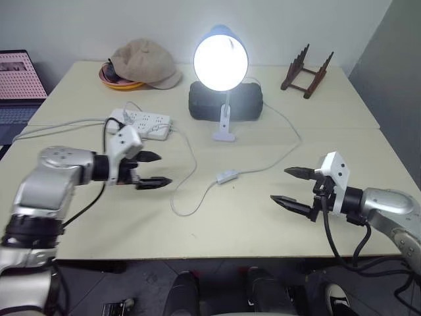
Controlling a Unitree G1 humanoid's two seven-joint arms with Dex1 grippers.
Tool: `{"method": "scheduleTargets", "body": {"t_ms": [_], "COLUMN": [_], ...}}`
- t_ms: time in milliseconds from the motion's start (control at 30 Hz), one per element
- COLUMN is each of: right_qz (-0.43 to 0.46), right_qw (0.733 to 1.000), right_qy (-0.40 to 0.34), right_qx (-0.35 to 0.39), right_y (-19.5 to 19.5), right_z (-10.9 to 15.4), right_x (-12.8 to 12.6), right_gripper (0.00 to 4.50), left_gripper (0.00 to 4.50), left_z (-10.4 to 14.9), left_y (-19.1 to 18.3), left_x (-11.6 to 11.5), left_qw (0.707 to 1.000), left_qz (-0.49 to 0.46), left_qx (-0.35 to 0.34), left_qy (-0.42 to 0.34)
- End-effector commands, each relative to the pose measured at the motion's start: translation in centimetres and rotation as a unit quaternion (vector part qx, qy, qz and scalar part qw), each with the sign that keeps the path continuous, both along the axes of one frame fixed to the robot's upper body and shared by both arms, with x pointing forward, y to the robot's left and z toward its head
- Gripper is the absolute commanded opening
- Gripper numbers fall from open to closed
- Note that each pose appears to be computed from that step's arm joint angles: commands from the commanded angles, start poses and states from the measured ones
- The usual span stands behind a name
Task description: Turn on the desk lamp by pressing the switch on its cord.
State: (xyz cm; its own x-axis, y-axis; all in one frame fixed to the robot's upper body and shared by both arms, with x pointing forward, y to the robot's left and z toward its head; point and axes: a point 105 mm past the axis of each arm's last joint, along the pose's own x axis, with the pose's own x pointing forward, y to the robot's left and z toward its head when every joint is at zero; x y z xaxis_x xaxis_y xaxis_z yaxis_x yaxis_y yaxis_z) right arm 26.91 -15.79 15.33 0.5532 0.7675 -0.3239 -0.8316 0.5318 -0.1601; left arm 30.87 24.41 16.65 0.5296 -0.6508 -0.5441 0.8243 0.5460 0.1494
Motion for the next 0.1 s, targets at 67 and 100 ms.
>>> {"method": "scheduleTargets", "body": {"t_ms": [67,100], "right_qz": [0.01,0.01], "right_qw": [1.0,1.0], "right_qy": [-0.019,-0.018], "right_qx": [-0.004,-0.005], "right_y": [-1.23,-1.39], "right_z": [1.54,1.58], "right_x": [0.71,0.93], "right_gripper": [4.5,4.5], "left_gripper": [4.48,4.48], "left_z": [2.79,2.93], "left_y": [1.98,2.16], "left_x": [-0.87,-0.86], "left_qw": [0.998,0.998], "left_qz": [0.036,0.043], "left_qx": [-0.014,-0.017], "left_qy": [-0.042,-0.049]}}
